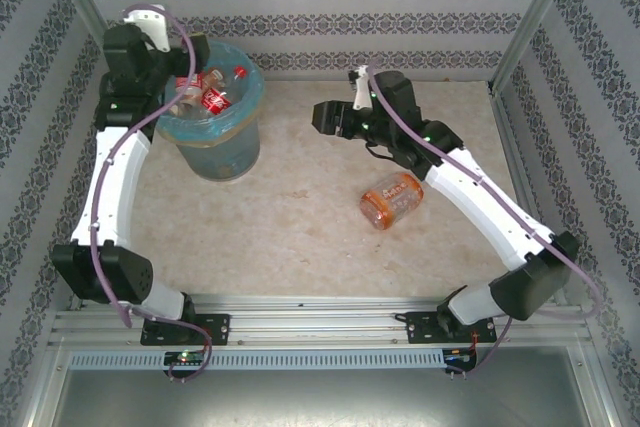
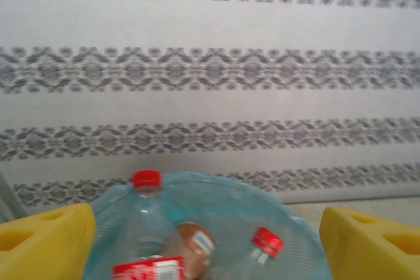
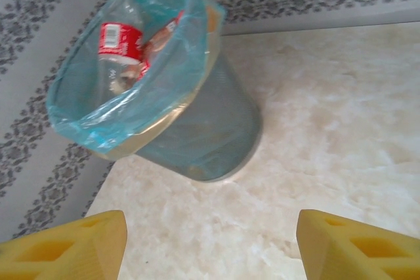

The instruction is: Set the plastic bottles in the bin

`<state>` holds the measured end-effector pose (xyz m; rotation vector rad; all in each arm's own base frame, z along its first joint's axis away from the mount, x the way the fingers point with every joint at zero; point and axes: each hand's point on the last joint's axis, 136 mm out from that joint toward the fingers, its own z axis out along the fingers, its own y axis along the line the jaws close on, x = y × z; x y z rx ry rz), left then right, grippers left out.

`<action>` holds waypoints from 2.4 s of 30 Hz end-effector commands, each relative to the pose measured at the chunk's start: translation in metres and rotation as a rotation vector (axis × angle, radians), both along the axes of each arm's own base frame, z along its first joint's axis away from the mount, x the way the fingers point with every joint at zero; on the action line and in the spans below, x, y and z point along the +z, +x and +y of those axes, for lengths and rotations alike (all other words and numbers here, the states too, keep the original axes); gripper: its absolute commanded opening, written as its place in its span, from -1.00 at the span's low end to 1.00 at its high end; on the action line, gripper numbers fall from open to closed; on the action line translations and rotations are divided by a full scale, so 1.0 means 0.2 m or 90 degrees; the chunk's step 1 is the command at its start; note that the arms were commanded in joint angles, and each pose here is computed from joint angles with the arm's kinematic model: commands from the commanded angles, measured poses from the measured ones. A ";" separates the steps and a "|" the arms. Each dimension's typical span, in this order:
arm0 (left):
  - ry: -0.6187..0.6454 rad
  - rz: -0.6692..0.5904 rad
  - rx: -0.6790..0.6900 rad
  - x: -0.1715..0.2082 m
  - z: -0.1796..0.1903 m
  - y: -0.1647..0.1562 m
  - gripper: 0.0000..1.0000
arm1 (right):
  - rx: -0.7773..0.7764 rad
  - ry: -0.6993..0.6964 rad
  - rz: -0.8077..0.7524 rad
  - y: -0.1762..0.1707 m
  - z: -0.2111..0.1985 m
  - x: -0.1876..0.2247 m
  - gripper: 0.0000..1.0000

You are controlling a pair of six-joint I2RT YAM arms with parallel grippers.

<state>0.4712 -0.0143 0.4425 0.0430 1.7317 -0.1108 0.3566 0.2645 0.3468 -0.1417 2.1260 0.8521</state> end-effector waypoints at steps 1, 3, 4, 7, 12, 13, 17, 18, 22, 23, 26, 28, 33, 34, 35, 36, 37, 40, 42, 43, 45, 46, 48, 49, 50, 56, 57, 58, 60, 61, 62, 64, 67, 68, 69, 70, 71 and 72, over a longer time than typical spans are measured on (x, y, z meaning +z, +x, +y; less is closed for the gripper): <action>0.055 0.027 -0.060 0.01 -0.24 -0.11 0.80 | -0.072 -0.058 0.040 -0.06 -0.24 -0.09 0.42; 0.088 0.044 -0.092 -0.03 -0.39 -0.15 0.85 | -0.111 -0.075 0.065 -0.11 -0.38 -0.14 0.45; 0.097 0.052 -0.112 -0.05 -0.48 -0.17 0.86 | -0.133 -0.083 0.082 -0.15 -0.45 -0.18 0.47; 0.112 0.089 -0.179 -0.16 -0.73 -0.22 0.86 | -0.196 -0.099 0.130 -0.26 -0.67 -0.29 0.51; 0.126 0.185 -0.327 -0.44 -1.20 -0.33 1.00 | -0.291 -0.109 0.206 -0.43 -0.98 -0.50 0.60; 0.120 0.208 -0.364 -0.50 -1.29 -0.36 1.00 | -0.306 -0.109 0.216 -0.46 -1.03 -0.53 0.61; 0.141 0.280 -0.436 -0.76 -1.52 -0.42 1.00 | -0.345 -0.095 0.252 -0.50 -1.14 -0.65 0.59; 0.139 0.297 -0.452 -0.81 -1.56 -0.44 1.00 | -0.346 -0.096 0.264 -0.50 -1.15 -0.68 0.58; 0.129 0.349 -0.503 -1.01 -1.71 -0.51 1.00 | -0.360 -0.090 0.304 -0.45 -1.20 -0.80 0.53; 0.127 0.359 -0.506 -1.05 -1.73 -0.51 1.00 | -0.364 -0.075 0.307 -0.43 -1.20 -0.83 0.52; 0.120 0.379 -0.519 -1.15 -1.80 -0.54 1.00 | -0.384 -0.037 0.315 -0.35 -1.23 -0.91 0.49; 0.120 0.388 -0.530 -1.21 -1.83 -0.55 1.00 | -0.388 -0.014 0.326 -0.29 -1.24 -0.96 0.48; 0.124 0.417 -0.541 -1.33 -1.89 -0.58 1.00 | -0.368 0.014 0.368 -0.19 -1.21 -1.08 0.41; 0.124 0.422 -0.544 -1.35 -1.90 -0.58 1.00 | -0.369 0.018 0.371 -0.17 -1.21 -1.09 0.40; 0.125 0.429 -0.548 -1.37 -1.90 -0.59 1.00 | -0.372 0.018 0.370 -0.16 -1.22 -1.10 0.41; 0.126 0.434 -0.552 -1.38 -1.91 -0.60 1.00 | -0.373 0.018 0.369 -0.15 -1.22 -1.11 0.41; 0.129 0.442 -0.559 -1.40 -1.92 -0.61 1.00 | -0.374 0.018 0.368 -0.14 -1.22 -1.11 0.41; 0.142 0.463 -0.574 -1.45 -1.94 -0.65 1.00 | -0.372 0.015 0.375 -0.12 -1.22 -1.14 0.41; 0.145 0.468 -0.584 -1.46 -1.96 -0.67 1.00 | -0.373 0.012 0.380 -0.12 -1.23 -1.15 0.41; 0.147 0.469 -0.587 -1.47 -1.97 -0.67 1.00 | -0.374 0.011 0.380 -0.12 -1.23 -1.16 0.41; 0.150 0.470 -0.589 -1.49 -2.01 -0.68 1.00 | -0.383 0.011 0.381 -0.12 -1.25 -1.18 0.41; 0.154 0.472 -0.588 -1.50 -2.03 -0.68 1.00 | -0.385 0.012 0.384 -0.12 -1.26 -1.20 0.42; 0.170 0.478 -0.579 -1.53 -2.06 -0.69 1.00 | -0.388 0.022 0.392 -0.11 -1.26 -1.23 0.43; 0.181 0.479 -0.580 -1.54 -2.08 -0.70 1.00 | -0.389 0.031 0.399 -0.11 -1.26 -1.25 0.44; 0.191 0.481 -0.580 -1.56 -2.09 -0.70 1.00 | -0.389 0.040 0.405 -0.10 -1.26 -1.27 0.45; 0.237 0.471 -0.586 -1.59 -2.18 -0.74 1.00 | -0.387 0.056 0.407 -0.05 -1.26 -1.27 0.45; 0.243 0.472 -0.582 -1.60 -2.19 -0.74 1.00 | -0.386 0.058 0.408 -0.05 -1.26 -1.27 0.45; 0.251 0.475 -0.582 -1.60 -2.20 -0.75 1.00 | -0.384 0.060 0.408 -0.04 -1.26 -1.27 0.46; 0.260 0.485 -0.588 -1.61 -2.22 -0.77 1.00 | -0.383 0.062 0.413 -0.03 -1.26 -1.29 0.46; 0.265 0.487 -0.589 -1.62 -2.23 -0.77 1.00 | -0.384 0.064 0.415 -0.03 -1.27 -1.30 0.47; 0.271 0.489 -0.591 -1.63 -2.24 -0.78 1.00 | -0.384 0.069 0.417 -0.02 -1.27 -1.31 0.46; 0.282 0.493 -0.592 -1.65 -2.26 -0.79 1.00 | -0.383 0.076 0.420 -0.01 -1.27 -1.32 0.46; 0.304 0.498 -0.583 -1.69 -2.26 -0.78 1.00 | -0.380 0.085 0.423 0.00 -1.26 -1.33 0.46; 0.311 0.498 -0.578 -1.71 -2.27 -0.77 1.00 | -0.378 0.087 0.426 0.00 -1.26 -1.34 0.46; 0.318 0.499 -0.571 -1.71 -2.27 -0.76 1.00 | -0.376 0.091 0.429 0.01 -1.25 -1.35 0.46; 0.326 0.499 -0.564 -1.73 -2.27 -0.75 1.00 | -0.372 0.095 0.431 0.01 -1.25 -1.35 0.46; 0.330 0.497 -0.558 -1.74 -2.27 -0.74 1.00 | -0.369 0.100 0.432 0.01 -1.24 -1.35 0.46; 0.333 0.496 -0.555 -1.74 -2.28 -0.73 1.00 | -0.368 0.103 0.430 0.02 -1.24 -1.35 0.46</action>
